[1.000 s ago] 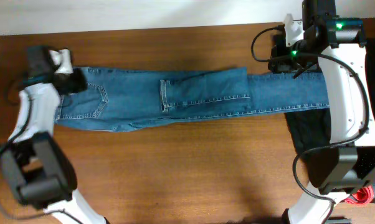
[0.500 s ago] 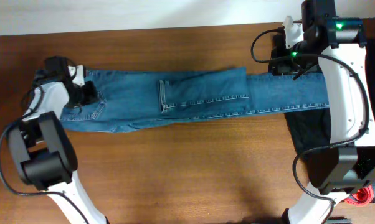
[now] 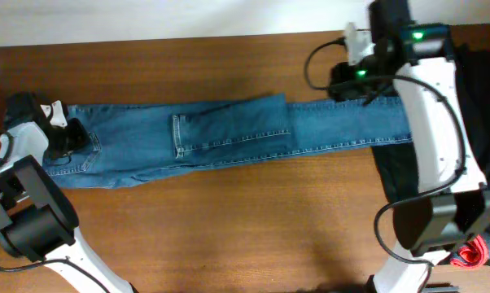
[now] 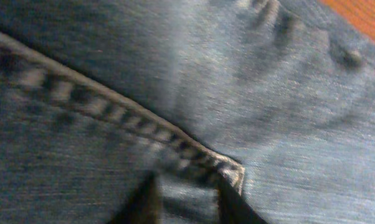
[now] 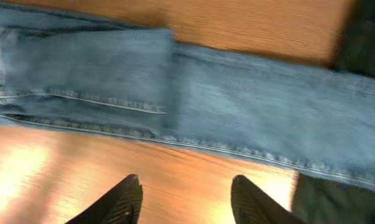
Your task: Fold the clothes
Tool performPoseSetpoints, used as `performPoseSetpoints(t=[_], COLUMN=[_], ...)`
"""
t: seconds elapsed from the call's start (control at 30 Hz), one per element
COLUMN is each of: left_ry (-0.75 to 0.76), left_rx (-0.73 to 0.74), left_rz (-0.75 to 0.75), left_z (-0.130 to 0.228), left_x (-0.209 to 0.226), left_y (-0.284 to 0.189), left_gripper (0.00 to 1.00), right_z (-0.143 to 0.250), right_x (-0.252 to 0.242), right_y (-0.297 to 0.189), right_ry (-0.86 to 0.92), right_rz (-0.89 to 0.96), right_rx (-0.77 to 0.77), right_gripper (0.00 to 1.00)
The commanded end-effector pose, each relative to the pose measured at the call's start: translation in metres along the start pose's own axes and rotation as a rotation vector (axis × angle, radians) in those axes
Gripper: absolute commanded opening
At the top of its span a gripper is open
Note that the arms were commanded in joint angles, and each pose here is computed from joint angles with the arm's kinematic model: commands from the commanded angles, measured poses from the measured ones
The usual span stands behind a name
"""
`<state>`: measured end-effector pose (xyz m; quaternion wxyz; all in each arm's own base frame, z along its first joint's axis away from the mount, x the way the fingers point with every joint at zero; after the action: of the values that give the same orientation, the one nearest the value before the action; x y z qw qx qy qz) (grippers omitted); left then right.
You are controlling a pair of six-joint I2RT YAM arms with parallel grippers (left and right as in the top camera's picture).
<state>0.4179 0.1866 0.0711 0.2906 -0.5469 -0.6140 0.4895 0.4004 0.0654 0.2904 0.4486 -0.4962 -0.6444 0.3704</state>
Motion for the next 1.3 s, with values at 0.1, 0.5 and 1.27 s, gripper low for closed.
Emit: performPoseSetpoints(t=[0.1,0.5,1.27], left_ry=[-0.043,-0.047,-0.047], left_rx=[0.089,0.109,0.11], left_rz=[0.054,0.057,0.058], left_z=[0.025,0.029,0.029], left_x=[0.008,0.007,0.007], left_y=[0.022,0.022,0.022], left_gripper=[0.92,0.99,0.99], right_z=[0.005,0.066,0.074], right_x=[0.093,0.255,0.282], right_y=[0.064,0.181,0.27], right_ry=[-0.223,-0.712,-0.792], right_rz=[-0.092,-0.136,-0.042], right_rx=[0.072,0.066,-0.058], right_gripper=[0.62,0.75,0.5])
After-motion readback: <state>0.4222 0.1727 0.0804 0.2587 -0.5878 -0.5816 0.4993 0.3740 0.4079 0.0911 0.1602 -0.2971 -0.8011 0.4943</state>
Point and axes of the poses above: each gripper's point midway between its finger pads, its own y axis out along the fingers, its own x axis along the line the jaws close on, z = x × y, the point moved 7 cm from there along -y, back along the fingers, and after that the axes turned 8 degrees about y, right-handed, at the moved point
